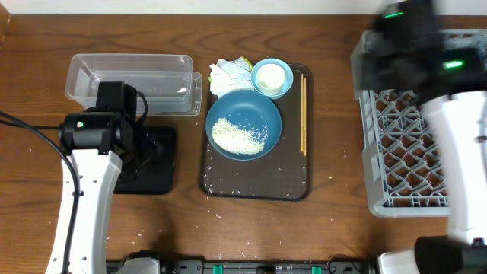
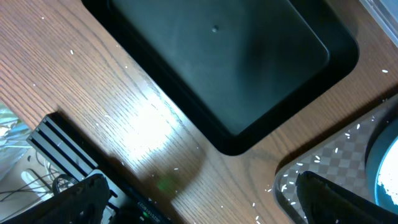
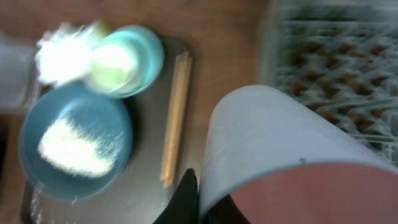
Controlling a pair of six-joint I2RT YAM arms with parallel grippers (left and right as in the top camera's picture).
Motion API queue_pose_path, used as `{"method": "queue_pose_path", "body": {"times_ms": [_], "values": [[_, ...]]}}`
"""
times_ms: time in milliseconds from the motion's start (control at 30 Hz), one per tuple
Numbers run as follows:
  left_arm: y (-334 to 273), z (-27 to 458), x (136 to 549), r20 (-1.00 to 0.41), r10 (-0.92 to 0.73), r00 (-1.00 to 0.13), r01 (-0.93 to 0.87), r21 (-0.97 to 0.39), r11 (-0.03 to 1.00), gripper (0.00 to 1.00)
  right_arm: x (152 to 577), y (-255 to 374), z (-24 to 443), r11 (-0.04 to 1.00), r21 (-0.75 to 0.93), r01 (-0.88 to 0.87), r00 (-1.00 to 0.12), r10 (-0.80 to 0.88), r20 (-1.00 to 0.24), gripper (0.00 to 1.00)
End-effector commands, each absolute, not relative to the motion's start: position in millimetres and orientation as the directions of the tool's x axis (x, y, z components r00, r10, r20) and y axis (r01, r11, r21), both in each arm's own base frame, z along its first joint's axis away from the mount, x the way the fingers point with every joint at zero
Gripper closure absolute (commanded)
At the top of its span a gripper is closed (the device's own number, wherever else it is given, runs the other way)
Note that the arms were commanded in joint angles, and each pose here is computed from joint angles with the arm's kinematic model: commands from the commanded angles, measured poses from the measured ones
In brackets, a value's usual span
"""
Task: Sort waste into correct bins and load items into the dishwasher rack
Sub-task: 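Carry the pink cup into the grey rack and release it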
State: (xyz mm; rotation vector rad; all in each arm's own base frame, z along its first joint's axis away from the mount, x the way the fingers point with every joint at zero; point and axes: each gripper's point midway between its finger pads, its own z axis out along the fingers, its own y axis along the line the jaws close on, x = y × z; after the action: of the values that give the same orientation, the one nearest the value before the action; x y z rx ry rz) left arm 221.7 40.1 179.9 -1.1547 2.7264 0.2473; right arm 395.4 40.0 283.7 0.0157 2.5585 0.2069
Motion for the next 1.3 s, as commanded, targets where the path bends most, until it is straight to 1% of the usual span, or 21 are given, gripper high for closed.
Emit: {"method": "queue_pose_path", "body": {"times_ms": [0,100,167,233,400,433,567,733,800,833,967,1000,1133,1267], "values": [[42,186,223,-0.238,-0.701,-0.673,-0.732,0.073,0.678,0.01,400,18,300,0.897,0.377,-0.23,-0.799,0.047,-0.599,0.99],[42,186,223,-0.238,-0.701,-0.673,-0.732,0.073,0.678,0.01,405,-25,301,0.838,0.471,-0.275,-0.761,0.109,-0.639,0.99],[42,186,223,-0.238,-0.701,-0.673,-0.732,0.074,0.678,0.01,410,-53,294,0.8,0.541,-0.258,-0.753,0.184,-0.632,0.99],[42,186,223,-0.238,-0.701,-0.673,-0.732,0.074,0.678,0.01,415,-76,284,0.745,0.62,-0.246,-0.746,0.263,-0.612,0.99],[42,186,223,-0.238,-0.701,-0.673,-0.732,0.074,0.678,0.01,426,-121,264,0.576,0.753,-0.318,-0.69,0.404,-0.6,0.99],[42,186,223,-0.238,-0.701,-0.673,-0.732,0.074,0.678,0.01,428,-131,261,0.53,0.78,-0.333,-0.674,0.445,-0.589,0.99],[42,186,223,-0.238,-0.701,-0.673,-0.732,0.074,0.678,0.01,431,-163,241,0.413,0.843,-0.345,-0.641,0.552,-0.533,0.99],[42,186,223,-0.238,-0.701,-0.673,-0.732,0.074,0.678,0.01,429,-186,197,0.319,0.919,-0.233,-0.668,0.634,-0.39,0.99],[42,186,223,-0.238,-0.701,-0.673,-0.732,0.073,0.678,0.01,427,-191,181,0.308,0.934,-0.183,-0.681,0.646,-0.346,0.99],[42,186,223,-0.238,-0.701,-0.673,-0.732,0.074,0.678,0.01,426,-193,170,0.319,0.937,-0.143,-0.692,0.644,-0.325,0.98],[42,186,223,-0.238,-0.701,-0.673,-0.732,0.074,0.678,0.01,409,-201,123,0.455,0.888,0.065,-0.76,0.599,-0.251,0.98],[42,186,223,-0.238,-0.701,-0.673,-0.732,0.074,0.678,0.01,406,-204,117,0.472,0.876,0.097,-0.767,0.597,-0.236,0.98],[42,186,223,-0.238,-0.701,-0.673,-0.732,0.074,0.678,0.01,402,-212,117,0.427,0.889,0.166,-0.747,0.643,-0.169,0.98],[42,186,223,-0.238,-0.701,-0.673,-0.732,0.074,0.678,0.01,386,-221,103,0.433,0.856,0.28,-0.741,0.664,-0.094,0.97]]}}
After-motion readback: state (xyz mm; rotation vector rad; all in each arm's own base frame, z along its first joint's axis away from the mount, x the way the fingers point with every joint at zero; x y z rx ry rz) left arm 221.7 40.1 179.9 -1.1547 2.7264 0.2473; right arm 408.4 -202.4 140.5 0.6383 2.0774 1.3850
